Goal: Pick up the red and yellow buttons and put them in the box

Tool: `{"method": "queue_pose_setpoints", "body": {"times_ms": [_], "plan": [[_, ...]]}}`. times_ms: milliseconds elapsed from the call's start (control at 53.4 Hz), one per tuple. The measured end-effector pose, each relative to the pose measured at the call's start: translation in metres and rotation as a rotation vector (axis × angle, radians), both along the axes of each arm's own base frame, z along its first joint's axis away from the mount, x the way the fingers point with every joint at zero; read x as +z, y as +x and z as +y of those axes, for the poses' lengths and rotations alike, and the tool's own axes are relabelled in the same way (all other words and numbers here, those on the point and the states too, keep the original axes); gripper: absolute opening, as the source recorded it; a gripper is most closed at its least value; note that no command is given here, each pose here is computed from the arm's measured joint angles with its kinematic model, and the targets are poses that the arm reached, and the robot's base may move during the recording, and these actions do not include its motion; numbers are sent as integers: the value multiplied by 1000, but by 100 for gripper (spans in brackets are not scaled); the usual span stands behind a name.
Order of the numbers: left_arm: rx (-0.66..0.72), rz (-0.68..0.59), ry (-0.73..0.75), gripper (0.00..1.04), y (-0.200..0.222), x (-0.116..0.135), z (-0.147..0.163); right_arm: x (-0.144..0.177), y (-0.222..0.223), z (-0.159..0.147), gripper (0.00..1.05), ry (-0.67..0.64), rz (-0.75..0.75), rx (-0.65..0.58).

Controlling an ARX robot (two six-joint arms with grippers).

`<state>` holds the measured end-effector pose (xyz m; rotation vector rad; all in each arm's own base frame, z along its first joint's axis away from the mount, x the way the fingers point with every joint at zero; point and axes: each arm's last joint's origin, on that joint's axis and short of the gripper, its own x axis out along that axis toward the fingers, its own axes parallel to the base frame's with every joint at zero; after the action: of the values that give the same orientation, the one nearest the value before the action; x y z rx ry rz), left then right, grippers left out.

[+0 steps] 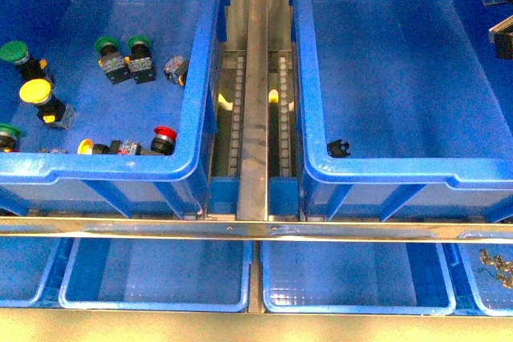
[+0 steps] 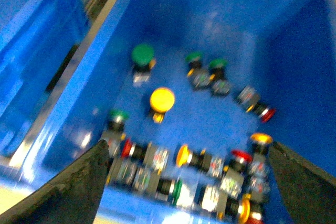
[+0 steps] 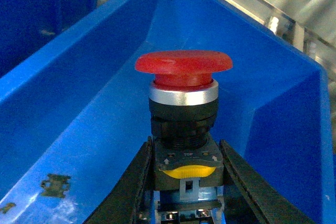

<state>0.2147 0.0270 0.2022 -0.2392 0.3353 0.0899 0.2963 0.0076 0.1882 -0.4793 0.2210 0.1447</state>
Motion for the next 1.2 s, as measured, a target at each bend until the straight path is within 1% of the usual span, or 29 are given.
{"method": "queue_pose_setpoints", "body": {"times_ms": [37,75,150,187,281,337,412,468,543,749,843,1199], "plan": [[-44,-106,58,83,-4,-5,-1,0,-2,2,27,2,1,5],[-56,-170,96,78,-8,-9,-3,0,-4,3,27,3,1,8],[-79,-269,159,67,-17,-11,-6,-1,-5,5,27,4,12,15],[-83,-317,188,58,-23,-10,-9,-3,-8,6,27,8,21,18],[-78,-339,214,42,-33,-11,-12,-5,-11,6,27,15,36,15],[-82,-336,218,35,-37,-13,-13,-6,-11,6,27,19,39,8],[-80,-328,221,23,-43,-18,-15,-6,-11,6,27,24,41,2],[-53,-316,227,14,-48,-21,-19,-6,-12,7,27,27,41,8],[-70,-323,226,2,-54,-23,-24,-5,-12,7,27,30,37,12],[-85,-326,228,3,-69,-28,-26,-5,-12,-2,27,40,39,-36],[-85,-338,229,3,-74,-35,-27,-4,-12,-3,27,42,38,-44],[-84,-353,230,3,-89,-30,-27,-6,-16,-4,27,42,50,-60]]}}
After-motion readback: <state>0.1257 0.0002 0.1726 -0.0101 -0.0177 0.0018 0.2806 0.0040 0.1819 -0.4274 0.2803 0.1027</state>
